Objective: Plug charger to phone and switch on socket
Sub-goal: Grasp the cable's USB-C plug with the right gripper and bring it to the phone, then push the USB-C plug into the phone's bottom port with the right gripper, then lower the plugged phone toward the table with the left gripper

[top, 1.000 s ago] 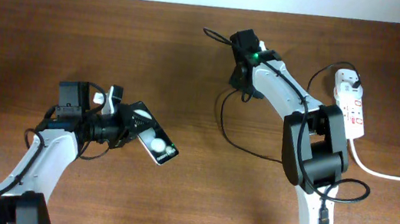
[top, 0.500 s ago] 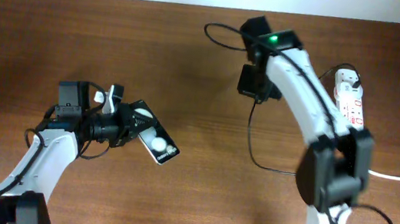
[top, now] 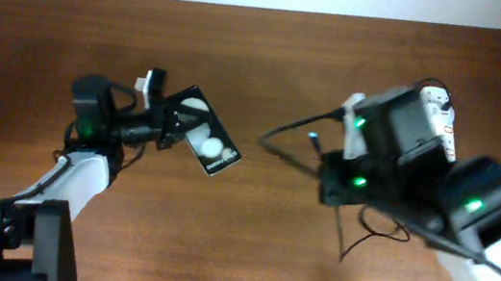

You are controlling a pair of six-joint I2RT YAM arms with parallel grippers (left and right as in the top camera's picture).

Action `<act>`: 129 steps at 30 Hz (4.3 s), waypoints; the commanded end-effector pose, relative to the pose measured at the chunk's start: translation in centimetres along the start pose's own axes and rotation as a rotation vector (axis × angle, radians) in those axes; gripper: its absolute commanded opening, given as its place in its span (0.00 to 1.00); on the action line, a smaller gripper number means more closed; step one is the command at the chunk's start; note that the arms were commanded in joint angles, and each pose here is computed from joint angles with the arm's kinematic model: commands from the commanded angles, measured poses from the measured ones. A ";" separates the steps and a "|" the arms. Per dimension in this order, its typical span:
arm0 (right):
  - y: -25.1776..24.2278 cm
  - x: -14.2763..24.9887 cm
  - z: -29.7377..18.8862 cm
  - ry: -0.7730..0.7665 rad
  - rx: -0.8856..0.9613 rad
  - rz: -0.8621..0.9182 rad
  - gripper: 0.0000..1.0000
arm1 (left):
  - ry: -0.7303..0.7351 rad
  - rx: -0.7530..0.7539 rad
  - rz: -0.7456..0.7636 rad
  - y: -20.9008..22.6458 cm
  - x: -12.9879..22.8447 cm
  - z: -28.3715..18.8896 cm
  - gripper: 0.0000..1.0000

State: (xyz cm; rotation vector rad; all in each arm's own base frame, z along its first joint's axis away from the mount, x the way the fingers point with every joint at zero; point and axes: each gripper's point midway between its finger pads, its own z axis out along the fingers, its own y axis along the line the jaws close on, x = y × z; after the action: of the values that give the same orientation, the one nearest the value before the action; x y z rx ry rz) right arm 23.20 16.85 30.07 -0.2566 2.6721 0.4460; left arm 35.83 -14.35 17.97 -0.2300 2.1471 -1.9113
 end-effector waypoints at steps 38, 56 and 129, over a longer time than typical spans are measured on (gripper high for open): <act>7.5 5.4 10.3 -0.007 -0.096 -0.259 0.04 | 0.134 0.075 -0.067 -2.0 1.5 0.7 0.00; 8.4 4.4 10.2 -0.059 -0.125 -0.312 0.04 | 0.179 0.078 -0.167 -2.2 2.3 0.7 0.00; 5.7 2.8 -1.3 -0.359 -0.152 -0.252 0.99 | -0.131 -0.196 0.227 1.8 -1.9 5.7 0.00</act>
State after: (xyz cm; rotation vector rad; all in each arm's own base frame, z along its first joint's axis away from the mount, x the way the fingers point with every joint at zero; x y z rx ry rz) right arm 18.54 22.62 29.96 -0.5556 2.2721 0.5727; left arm 37.74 -18.97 16.98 -0.1833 2.1493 -1.7322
